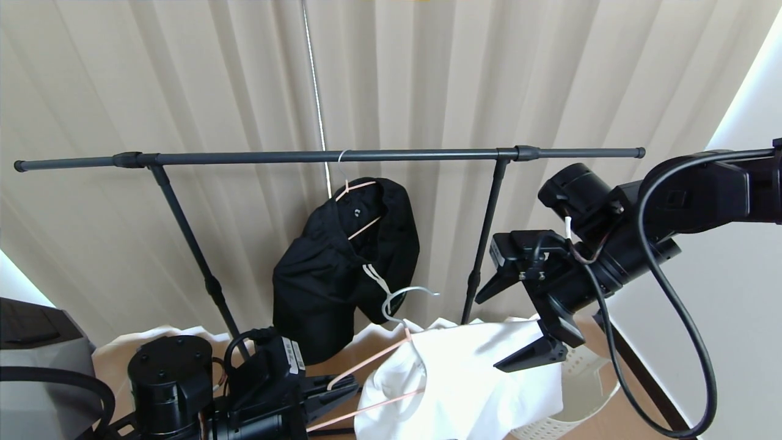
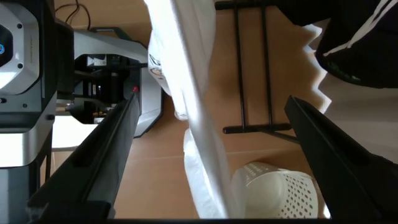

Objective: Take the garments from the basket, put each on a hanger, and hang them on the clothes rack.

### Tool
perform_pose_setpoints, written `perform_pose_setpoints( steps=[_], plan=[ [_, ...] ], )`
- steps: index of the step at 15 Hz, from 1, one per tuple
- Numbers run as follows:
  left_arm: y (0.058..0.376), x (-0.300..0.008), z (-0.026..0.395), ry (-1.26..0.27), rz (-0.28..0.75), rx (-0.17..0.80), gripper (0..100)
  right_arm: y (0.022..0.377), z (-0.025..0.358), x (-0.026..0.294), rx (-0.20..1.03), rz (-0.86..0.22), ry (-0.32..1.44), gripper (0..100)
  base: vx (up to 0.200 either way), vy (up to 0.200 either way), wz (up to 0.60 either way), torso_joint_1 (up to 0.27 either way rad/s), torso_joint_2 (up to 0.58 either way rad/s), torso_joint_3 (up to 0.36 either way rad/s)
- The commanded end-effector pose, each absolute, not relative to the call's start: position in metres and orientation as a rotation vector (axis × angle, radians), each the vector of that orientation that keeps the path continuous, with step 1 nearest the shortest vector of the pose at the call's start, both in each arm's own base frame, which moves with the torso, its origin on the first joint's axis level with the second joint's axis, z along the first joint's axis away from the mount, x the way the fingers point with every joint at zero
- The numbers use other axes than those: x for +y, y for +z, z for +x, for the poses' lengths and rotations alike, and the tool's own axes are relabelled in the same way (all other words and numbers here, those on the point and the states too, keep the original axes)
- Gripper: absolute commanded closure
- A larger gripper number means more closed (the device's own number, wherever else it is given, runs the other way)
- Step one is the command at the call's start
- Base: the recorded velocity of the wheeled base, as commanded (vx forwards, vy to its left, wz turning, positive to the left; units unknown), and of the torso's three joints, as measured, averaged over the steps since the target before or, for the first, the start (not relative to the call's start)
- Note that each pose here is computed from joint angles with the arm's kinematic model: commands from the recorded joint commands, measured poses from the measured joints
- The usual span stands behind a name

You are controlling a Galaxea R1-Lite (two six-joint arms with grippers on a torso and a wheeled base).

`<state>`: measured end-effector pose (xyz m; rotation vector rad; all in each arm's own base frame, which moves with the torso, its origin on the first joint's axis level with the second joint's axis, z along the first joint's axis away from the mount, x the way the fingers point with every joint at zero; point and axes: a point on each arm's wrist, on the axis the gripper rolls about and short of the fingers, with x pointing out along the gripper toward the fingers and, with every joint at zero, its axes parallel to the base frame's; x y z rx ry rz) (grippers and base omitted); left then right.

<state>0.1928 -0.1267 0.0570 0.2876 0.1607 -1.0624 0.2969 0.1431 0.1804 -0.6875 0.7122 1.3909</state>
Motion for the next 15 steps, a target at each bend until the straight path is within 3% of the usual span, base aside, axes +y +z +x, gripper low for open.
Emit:
perform_pose_setpoints(
  steps=[1,15],
  plan=[
    [0.058,-0.127,0.193,-1.062,0.286,0.157,100,0.173,0.3,0.145,0.732,-0.679,1.4,0,0.0,0.0,0.0,0.0,0.0,0.0],
    [0.061,-0.129,0.196,-1.051,0.282,0.135,100,0.159,0.311,0.157,0.699,-0.634,1.427,0,0.0,0.0,0.0,0.0,0.0,0.0]
  ],
)
